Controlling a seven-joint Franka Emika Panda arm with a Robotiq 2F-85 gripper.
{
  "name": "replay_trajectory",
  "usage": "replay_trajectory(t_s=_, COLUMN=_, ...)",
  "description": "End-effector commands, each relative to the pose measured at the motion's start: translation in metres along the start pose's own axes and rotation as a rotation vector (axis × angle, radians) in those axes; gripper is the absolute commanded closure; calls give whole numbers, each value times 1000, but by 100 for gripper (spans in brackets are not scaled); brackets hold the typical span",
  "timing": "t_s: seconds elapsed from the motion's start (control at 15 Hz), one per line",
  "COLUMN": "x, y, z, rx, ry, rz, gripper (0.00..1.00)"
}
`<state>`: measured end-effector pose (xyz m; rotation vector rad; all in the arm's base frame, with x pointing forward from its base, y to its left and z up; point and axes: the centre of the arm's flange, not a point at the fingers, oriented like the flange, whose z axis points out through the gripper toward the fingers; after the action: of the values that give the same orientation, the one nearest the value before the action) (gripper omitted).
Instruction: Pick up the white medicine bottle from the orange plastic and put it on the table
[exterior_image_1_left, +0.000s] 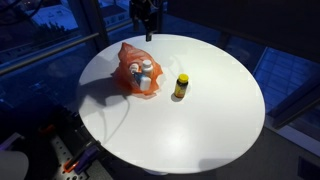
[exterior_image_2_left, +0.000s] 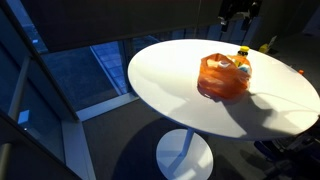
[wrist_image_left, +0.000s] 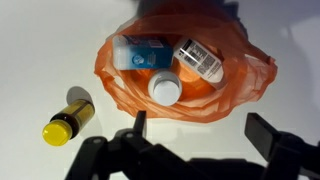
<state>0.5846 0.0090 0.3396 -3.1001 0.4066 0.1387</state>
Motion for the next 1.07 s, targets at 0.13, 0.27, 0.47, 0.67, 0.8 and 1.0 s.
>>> replay_trajectory(t_s=0.13, x=24, y=8, z=30, rx=-17, ry=8, rz=50, gripper=0)
replay_trajectory(t_s=0.27, x=26, y=12, z=42, rx=-27, ry=8, rz=56, gripper=0)
replay_trajectory(t_s=0.47, x=29, y=14, z=45, rx=-23, ry=-4, rz=69, gripper=0)
replay_trajectory(t_s=0.67, x=23, y=16, z=50, rx=-14, ry=-8, rz=47, gripper=0)
replay_trajectory(t_s=0.8, x=26, y=15, z=45, rx=-12, ry=1, rz=47, gripper=0)
replay_trajectory(t_s=1.0, x=23, y=16, z=45, rx=-14, ry=6, rz=42, gripper=0)
